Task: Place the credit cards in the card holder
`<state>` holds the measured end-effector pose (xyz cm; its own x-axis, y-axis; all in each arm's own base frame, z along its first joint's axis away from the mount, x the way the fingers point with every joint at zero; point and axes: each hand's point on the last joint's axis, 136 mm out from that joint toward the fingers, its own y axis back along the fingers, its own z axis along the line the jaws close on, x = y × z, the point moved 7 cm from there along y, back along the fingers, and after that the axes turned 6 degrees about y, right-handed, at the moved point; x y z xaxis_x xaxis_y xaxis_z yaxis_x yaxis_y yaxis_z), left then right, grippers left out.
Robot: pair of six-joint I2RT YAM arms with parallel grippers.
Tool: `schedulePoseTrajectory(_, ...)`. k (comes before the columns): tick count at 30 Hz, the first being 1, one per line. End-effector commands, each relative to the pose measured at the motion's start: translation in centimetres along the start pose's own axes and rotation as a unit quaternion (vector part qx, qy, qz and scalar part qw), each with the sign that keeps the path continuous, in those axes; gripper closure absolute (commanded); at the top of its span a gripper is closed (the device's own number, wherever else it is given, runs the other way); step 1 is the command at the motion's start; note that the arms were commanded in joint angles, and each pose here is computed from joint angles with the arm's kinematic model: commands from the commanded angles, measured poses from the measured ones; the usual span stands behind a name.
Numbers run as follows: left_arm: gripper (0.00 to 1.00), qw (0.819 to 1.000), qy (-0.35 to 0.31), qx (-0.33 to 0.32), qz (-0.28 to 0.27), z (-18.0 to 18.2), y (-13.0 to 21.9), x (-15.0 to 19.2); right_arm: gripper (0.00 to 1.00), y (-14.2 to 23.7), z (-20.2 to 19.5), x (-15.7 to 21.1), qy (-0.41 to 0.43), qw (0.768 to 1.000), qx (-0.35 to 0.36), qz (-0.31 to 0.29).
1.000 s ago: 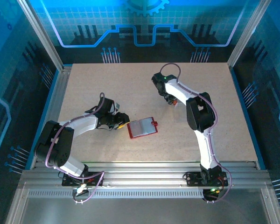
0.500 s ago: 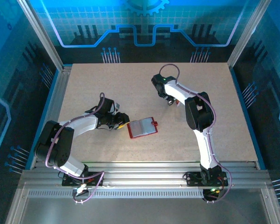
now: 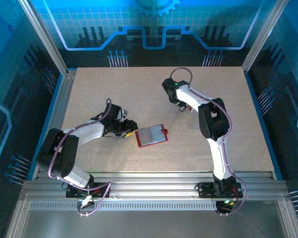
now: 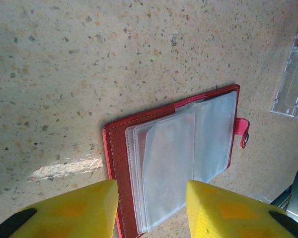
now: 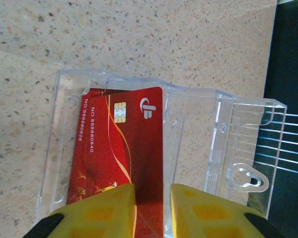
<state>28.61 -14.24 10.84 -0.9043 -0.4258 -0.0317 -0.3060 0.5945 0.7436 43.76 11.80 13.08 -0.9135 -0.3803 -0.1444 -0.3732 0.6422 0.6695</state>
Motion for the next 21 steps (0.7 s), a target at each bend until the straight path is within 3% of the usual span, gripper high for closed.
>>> schedulePoseTrajectory(1,0.58,1.0,0.002,-0.002,0.009,-0.2,-0.1,0.2,0.77,0.1,-2.1,0.5,-0.014,1.0,0.002,0.006)
schedulePoseTrajectory(7,0.59,1.0,0.003,-0.002,0.008,-0.2,-0.1,0.2,0.83,0.2,-2.2,0.9,-0.019,1.0,-0.015,0.006)
schedulePoseTrajectory(15,0.59,1.0,0.001,-0.002,0.007,-0.3,0.1,0.2,1.0,1.2,-2.3,1.0,-0.032,0.997,-0.07,0.003)
schedulePoseTrajectory(21,0.59,1.0,0.0,-0.002,0.007,-0.3,0.2,0.2,1.0,1.5,-2.5,1.5,-0.05,0.992,-0.116,0.006)
